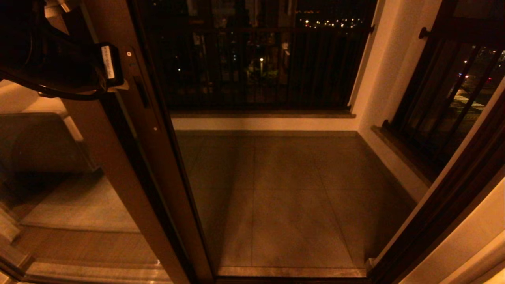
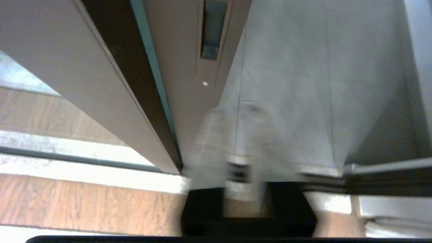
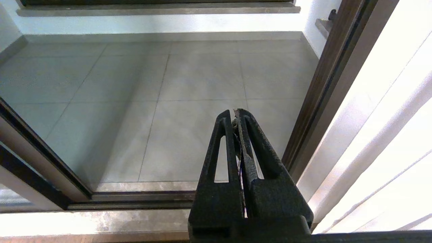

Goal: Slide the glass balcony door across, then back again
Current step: Close the slid door

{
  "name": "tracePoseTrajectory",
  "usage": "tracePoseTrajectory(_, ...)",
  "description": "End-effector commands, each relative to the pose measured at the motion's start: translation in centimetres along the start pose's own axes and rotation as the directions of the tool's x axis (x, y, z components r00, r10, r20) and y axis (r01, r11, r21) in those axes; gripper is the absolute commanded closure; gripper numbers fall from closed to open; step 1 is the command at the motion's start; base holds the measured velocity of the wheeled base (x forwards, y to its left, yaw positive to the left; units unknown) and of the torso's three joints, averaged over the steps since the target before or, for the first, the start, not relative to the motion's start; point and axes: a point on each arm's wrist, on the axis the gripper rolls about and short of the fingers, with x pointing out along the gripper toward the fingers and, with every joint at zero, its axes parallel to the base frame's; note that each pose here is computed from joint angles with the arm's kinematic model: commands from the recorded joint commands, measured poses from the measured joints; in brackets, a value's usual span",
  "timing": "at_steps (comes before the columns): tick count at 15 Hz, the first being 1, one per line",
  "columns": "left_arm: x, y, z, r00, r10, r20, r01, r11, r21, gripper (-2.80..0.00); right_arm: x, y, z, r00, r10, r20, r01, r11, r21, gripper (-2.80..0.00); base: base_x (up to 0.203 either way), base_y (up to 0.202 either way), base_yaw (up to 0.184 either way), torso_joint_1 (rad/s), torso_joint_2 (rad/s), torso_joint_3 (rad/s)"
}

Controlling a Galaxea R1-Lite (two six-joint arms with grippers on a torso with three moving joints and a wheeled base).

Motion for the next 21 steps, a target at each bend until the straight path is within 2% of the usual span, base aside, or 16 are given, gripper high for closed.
tracePoseTrajectory(1,0.5,0.0,-0.6,1.0,-0.003,-0.031,0.003,1.0,0.004,-2.8,0.0,0.0,0.0,1.0,0.0,-0.001,0.0,1.0,0.0,0.0,0.0,0.0,0.0,0.0,0.0,0.0)
tracePoseTrajectory(2,0.8,0.0,-0.7,1.0,-0.012,-0.023,0.012,1.0,-0.002,-2.8,0.0,0.0,0.0,1.0,0.0,-0.001,0.0,1.0,0.0,0.0,0.0,0.0,0.0,0.0,0.0,0.0)
tracePoseTrajectory(4,2.3,0.1,-0.4,0.999,-0.029,0.041,0.03,0.999,-0.027,-2.8,0.0,0.0,0.0,1.0,0.0,-0.001,0.0,1.0,0.0,0.0,0.0,0.0,0.0,0.0,0.0,0.0)
tracePoseTrajectory(5,3.0,0.0,-0.4,0.996,-0.074,0.059,0.076,0.997,-0.033,-2.8,0.0,0.0,0.0,1.0,0.0,-0.001,0.0,1.0,0.001,0.0,0.0,0.0,0.0,0.0,0.0,0.0)
tracePoseTrajectory(7,3.2,0.1,-0.4,0.983,-0.177,0.05,0.179,0.983,-0.031,-2.8,0.0,0.0,0.0,1.0,0.0,-0.001,0.0,1.0,0.0,0.0,0.0,0.0,0.0,0.0,0.0,0.0)
tracePoseTrajectory(8,3.2,0.1,-0.2,0.978,-0.204,0.051,0.205,0.979,-0.022,-2.8,0.0,0.0,0.0,1.0,0.0,-0.001,0.0,1.0,0.0,0.0,0.0,0.0,0.0,0.0,0.0,0.0)
tracePoseTrajectory(10,3.5,0.1,-0.1,0.976,-0.212,0.053,0.211,0.977,0.033,-2.8,0.0,0.0,0.0,1.0,0.0,0.0,0.0,1.0,0.0,0.0,0.0,0.0,0.0,0.0,0.0,0.0)
tracePoseTrajectory(12,4.2,0.0,-0.2,0.975,-0.214,0.051,0.212,0.976,0.039,-2.8,0.0,0.0,0.0,1.0,0.0,-0.001,0.0,1.0,0.0,0.0,0.0,0.0,0.0,0.0,0.0,0.0)
tracePoseTrajectory(13,4.5,0.2,-0.2,0.974,-0.222,0.046,0.221,0.975,0.035,-2.8,0.0,0.0,0.0,1.0,0.0,-0.001,0.0,1.0,-0.002,0.0,0.0,0.0,0.0,0.0,0.0,0.0)
tracePoseTrajectory(16,4.4,2.2,0.3,0.944,-0.328,0.028,0.328,0.945,0.022,-2.8,0.0,0.0,0.0,1.0,0.0,-0.001,0.0,1.0,-0.001,0.0,0.0,0.0,0.0,0.0,0.0,0.0)
tracePoseTrajectory(19,4.8,4.3,0.1,0.928,-0.372,0.0,0.371,0.926,0.062,-2.8,0.0,0.0,0.0,1.0,0.0,-0.001,0.0,1.0,0.0,0.0,0.0,0.0,0.0,0.0,0.0,0.0)
tracePoseTrajectory(21,4.7,4.7,0.0,0.921,-0.389,-0.004,0.388,0.919,0.07,-2.8,0.0,0.0,0.0,1.0,0.0,-0.001,0.0,1.0,-0.002,0.0,0.0,0.0,0.0,0.0,0.0,0.0)
